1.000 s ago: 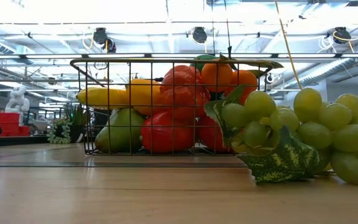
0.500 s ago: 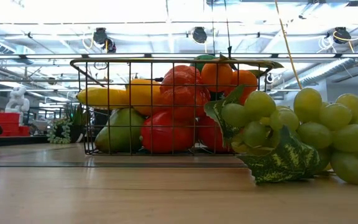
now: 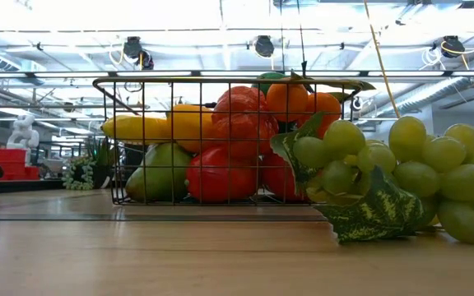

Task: Build produce basket
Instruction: Put the violet grapes into the gold wire basket

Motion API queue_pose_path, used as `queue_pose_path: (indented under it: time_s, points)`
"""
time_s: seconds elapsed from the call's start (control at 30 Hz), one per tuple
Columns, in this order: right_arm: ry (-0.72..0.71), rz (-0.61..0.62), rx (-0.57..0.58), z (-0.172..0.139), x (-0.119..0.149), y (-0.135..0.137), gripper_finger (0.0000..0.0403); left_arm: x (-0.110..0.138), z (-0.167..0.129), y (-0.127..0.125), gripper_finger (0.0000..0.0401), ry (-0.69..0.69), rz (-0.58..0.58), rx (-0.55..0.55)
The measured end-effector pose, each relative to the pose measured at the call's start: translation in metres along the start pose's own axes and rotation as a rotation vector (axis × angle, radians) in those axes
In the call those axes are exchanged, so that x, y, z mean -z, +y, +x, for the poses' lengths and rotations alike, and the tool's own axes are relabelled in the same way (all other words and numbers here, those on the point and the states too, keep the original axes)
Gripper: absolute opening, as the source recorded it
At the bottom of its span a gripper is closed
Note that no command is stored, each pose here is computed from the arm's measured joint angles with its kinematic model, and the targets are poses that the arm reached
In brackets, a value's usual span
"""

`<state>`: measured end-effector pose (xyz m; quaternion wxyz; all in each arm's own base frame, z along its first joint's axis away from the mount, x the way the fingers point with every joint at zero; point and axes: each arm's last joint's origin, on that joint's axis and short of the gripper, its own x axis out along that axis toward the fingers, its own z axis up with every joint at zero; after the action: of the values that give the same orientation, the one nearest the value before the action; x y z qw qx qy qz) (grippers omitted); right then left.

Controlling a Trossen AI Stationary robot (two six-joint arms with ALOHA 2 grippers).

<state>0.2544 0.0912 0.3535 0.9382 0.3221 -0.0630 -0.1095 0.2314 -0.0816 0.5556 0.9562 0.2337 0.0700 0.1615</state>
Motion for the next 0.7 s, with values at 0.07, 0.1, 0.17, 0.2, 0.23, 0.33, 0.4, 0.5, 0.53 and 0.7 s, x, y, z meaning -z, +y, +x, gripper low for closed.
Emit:
queue_pose_path:
  time_s: [0.07,0.1,0.17,0.2,0.23,0.33,0.4,0.5,0.53,0.7]
  points:
    - [0.0,-0.019,-0.001,0.0,0.0,0.0,0.0393,-0.002,-0.001,-0.001,0.0002,-0.02,-0.078,0.015]
    - [0.001,-0.024,-0.003,0.0,0.0,0.0,0.0393,-0.003,-0.001,-0.001,0.0002,-0.03,-0.116,0.017]
    - [0.005,-0.041,-0.009,0.0,0.0,0.0,0.0393,-0.006,-0.001,0.0,0.0002,-0.053,-0.221,0.026]
    - [0.013,-0.048,-0.021,0.0,0.0,0.001,0.0392,-0.007,-0.001,0.001,0.0002,-0.066,-0.291,0.026]
    - [0.018,-0.051,-0.032,0.0,0.0,0.001,0.0391,-0.008,-0.001,0.001,0.0002,-0.078,-0.364,0.026]
    - [0.032,-0.067,-0.061,-0.001,0.0,0.002,0.0378,-0.011,-0.002,0.002,0.0002,-0.096,-0.583,0.033]
    - [0.043,-0.084,-0.081,-0.002,-0.001,0.003,0.0361,-0.011,-0.003,0.001,0.0001,-0.096,-0.728,0.049]
    - [0.064,-0.118,-0.12,-0.003,-0.001,0.004,0.0327,-0.013,-0.006,-0.002,0.0001,-0.092,-0.909,0.079]
    - [0.069,-0.127,-0.131,-0.003,0.0,0.005,0.0314,-0.014,-0.008,-0.004,0.0001,-0.091,-0.959,0.092]
    - [0.106,-0.173,-0.203,-0.005,0.001,0.008,0.0251,-0.015,-0.006,-0.018,0.0001,-0.059,-1.172,0.136]
